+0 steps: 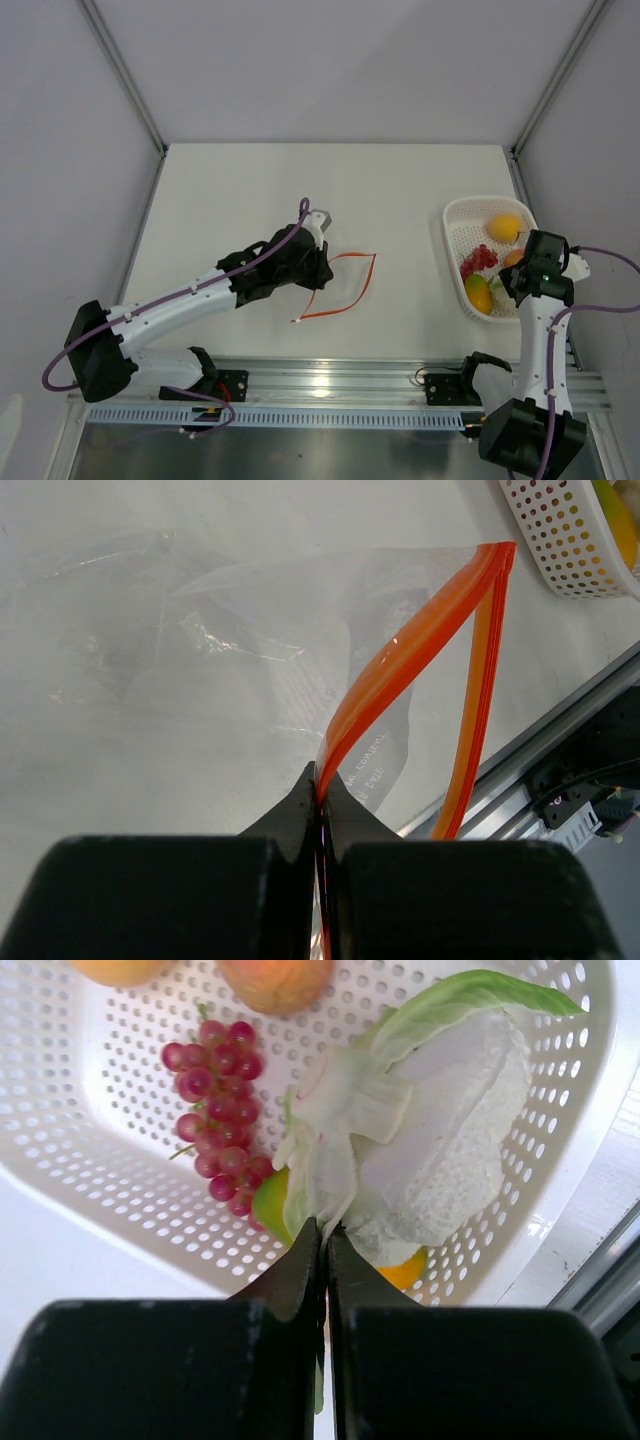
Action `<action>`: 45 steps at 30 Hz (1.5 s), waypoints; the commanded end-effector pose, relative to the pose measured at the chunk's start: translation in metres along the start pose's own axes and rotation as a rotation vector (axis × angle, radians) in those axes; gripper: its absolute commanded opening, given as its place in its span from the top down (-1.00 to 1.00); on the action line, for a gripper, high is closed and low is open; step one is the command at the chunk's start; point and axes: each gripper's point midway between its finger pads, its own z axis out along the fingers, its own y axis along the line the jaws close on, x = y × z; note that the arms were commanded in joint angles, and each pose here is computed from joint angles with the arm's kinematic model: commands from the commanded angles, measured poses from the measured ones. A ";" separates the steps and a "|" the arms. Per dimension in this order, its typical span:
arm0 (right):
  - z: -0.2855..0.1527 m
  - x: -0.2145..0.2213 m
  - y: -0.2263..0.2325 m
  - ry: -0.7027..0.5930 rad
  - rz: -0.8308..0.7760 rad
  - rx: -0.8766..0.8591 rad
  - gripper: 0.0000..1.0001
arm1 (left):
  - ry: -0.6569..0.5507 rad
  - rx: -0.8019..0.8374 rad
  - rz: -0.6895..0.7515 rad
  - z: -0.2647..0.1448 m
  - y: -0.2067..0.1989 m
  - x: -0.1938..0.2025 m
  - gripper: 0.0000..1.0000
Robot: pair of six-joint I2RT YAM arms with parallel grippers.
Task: Place the food in the zip-top bag and seal the zipper
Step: Pick up the fake vegetable from the bin, then place the fake vegetable in the zipper food storage bag.
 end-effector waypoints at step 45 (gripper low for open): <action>-0.309 0.178 0.149 0.438 -0.782 -1.188 1.00 | 0.056 0.124 0.019 0.026 -0.047 -0.046 0.99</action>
